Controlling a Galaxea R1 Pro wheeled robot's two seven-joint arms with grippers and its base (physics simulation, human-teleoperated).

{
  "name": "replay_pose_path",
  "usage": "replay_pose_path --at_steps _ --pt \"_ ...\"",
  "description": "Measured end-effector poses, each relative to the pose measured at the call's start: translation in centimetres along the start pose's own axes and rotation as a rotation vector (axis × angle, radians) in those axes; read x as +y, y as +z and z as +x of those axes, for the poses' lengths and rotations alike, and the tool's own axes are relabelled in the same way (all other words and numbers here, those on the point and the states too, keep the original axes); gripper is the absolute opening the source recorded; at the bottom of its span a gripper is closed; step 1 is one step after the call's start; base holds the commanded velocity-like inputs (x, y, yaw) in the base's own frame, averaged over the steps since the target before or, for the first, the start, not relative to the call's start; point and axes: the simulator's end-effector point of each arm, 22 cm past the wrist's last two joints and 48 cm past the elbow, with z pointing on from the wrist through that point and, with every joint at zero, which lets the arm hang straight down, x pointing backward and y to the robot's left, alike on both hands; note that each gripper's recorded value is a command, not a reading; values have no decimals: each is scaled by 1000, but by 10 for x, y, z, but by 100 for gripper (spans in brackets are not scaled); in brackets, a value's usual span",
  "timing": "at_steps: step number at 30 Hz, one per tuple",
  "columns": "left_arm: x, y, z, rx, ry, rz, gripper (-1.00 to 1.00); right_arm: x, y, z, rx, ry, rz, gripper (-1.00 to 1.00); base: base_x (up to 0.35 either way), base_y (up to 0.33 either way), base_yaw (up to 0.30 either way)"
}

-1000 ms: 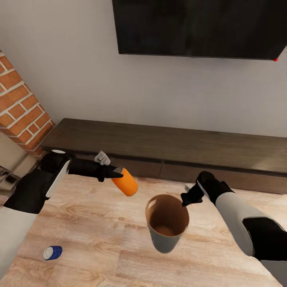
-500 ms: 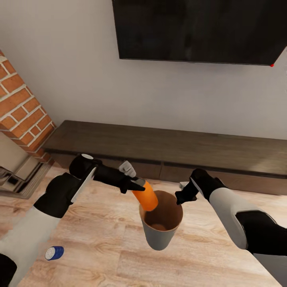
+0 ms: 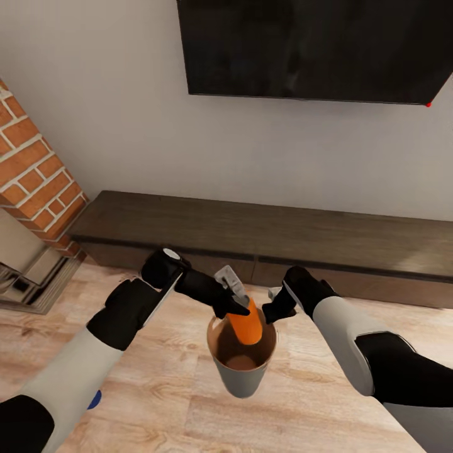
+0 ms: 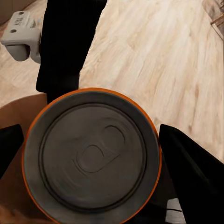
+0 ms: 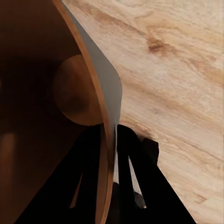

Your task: Put the three can of soda from the living room inside the tash can in the kitchen.

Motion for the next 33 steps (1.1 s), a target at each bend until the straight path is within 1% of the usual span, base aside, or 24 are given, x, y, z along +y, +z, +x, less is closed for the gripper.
replay_pose_path --at_steps 2,3,4,5,6,7,8,9,12,13,14,18,21,23,25,27,29,33 --pt "3 6 9 38 17 -23 -100 7 0 -1 -3 11 -23 -100 0 0 0" --pt "15 11 22 90 37 -75 -100 8 1 -1 -2 5 -20 -100 0 0 0" --pt "22 13 29 118 46 -105 -100 7 1 -1 0 -2 -11 -100 0 0 0" --pt "25 13 32 129 48 -117 -100 5 1 -1 1 -9 1 -100 0 0 0" --pt "31 13 37 148 57 -143 -100 3 1 -1 2 -18 13 -100 0 0 0" --pt "32 14 39 156 57 -150 -100 2 1 -1 3 -23 19 -100 0 0 0" --pt "34 14 41 162 59 -157 -100 3 1 -1 4 -25 20 -100 0 0 0" --pt "39 16 45 175 71 -168 -100 6 2 -1 4 -27 16 -100 0 0 0" --pt "44 22 51 186 83 -171 -100 15 2 -3 0 -11 -18 -100 0 0 0" --pt "49 26 56 197 84 -178 -100 17 2 -3 -1 -11 -22 -100 0 0 0" --pt "49 28 58 199 83 -176 -100 17 2 -3 -1 -12 -21 -100 0 0 0" --pt "45 46 59 198 98 -148 -100 15 3 -3 4 -38 8 -100 0 0 0" --pt "47 55 62 208 98 -149 -100 22 3 -4 2 -33 -11 -100 0 0 0" --pt "50 61 68 219 106 -158 -100 27 3 -5 0 -24 -29 -100 0 0 0" --pt "53 64 75 235 104 -159 -100 27 3 -5 0 -27 -25 -100 0 0 0" --pt "56 68 86 257 95 -160 -100 24 3 -5 2 -39 -8 -100 0 0 0" --pt "59 70 91 266 89 -163 -100 23 3 -5 2 -44 -1 -100 0 0 0" --pt "74 73 109 299 79 -204 -100 28 3 -6 0 -33 -22 -100 0 0 0"
